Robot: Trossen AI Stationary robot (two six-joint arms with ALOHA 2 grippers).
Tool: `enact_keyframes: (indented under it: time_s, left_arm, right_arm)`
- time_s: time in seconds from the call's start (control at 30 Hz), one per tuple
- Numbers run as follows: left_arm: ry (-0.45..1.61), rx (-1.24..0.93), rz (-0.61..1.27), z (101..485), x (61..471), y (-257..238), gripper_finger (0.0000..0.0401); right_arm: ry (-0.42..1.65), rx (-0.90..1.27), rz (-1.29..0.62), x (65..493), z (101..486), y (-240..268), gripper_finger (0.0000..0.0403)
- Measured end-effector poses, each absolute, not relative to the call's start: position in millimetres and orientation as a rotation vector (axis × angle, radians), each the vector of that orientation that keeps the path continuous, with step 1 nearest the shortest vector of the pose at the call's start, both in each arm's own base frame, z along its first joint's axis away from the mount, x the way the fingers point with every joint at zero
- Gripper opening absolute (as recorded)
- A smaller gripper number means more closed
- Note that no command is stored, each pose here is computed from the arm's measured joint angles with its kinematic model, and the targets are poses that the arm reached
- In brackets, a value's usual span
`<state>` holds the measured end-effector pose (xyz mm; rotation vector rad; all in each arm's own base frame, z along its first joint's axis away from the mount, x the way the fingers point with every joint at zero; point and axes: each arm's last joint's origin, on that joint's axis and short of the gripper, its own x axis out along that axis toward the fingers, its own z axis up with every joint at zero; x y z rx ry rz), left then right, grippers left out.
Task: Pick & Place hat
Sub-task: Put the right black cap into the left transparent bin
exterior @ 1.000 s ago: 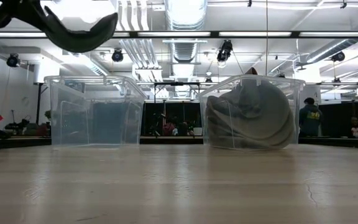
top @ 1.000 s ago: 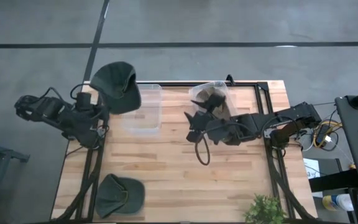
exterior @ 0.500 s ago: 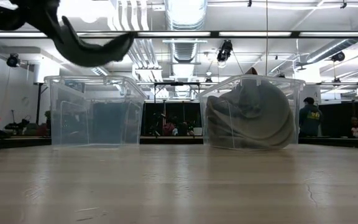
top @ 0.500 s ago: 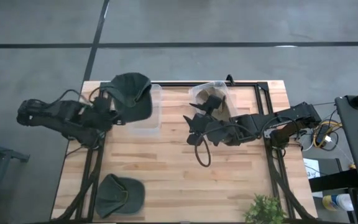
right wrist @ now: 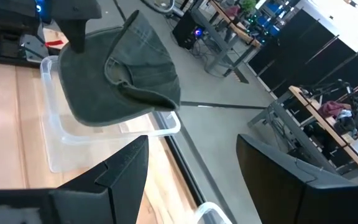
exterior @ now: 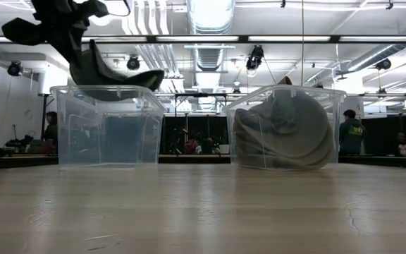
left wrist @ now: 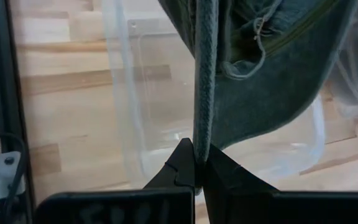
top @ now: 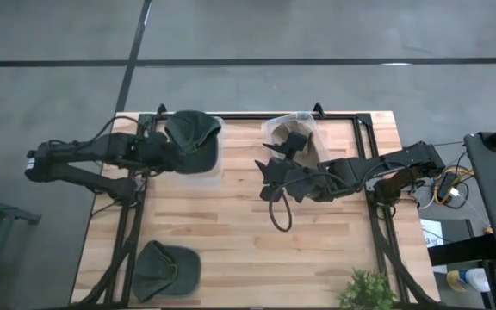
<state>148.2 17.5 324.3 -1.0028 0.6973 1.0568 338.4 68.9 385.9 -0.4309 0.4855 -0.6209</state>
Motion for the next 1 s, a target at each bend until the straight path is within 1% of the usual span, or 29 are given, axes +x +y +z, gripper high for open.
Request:
enact_keyframes:
  time_s: [0.3, 0.63, 0.77, 0.9, 1.0]
  left_arm:
    - [0.748, -0.987, 1.082, 318, 158, 23, 0.0008]
    - [0.756, -0.992, 1.081, 315, 165, 24, 0.0009]
    - [0.774, -0.96, 1.046, 314, 170, 24, 0.0011]
    - [0.799, -0.95, 1.058, 308, 175, 25, 0.0028]
    - [0.843, -0.945, 1.036, 303, 182, 27, 0.0061]
  right_arm:
    - [0.507, -0.443, -0.618, 339, 377, 69, 0.0237]
    - [0.533, -0.467, -0.614, 339, 369, 69, 0.0237]
    - [0.533, -0.467, -0.614, 339, 368, 69, 0.0237]
    - [0.532, -0.465, -0.615, 339, 368, 69, 0.0237]
    - [0.53, -0.461, -0.617, 339, 368, 69, 0.0237]
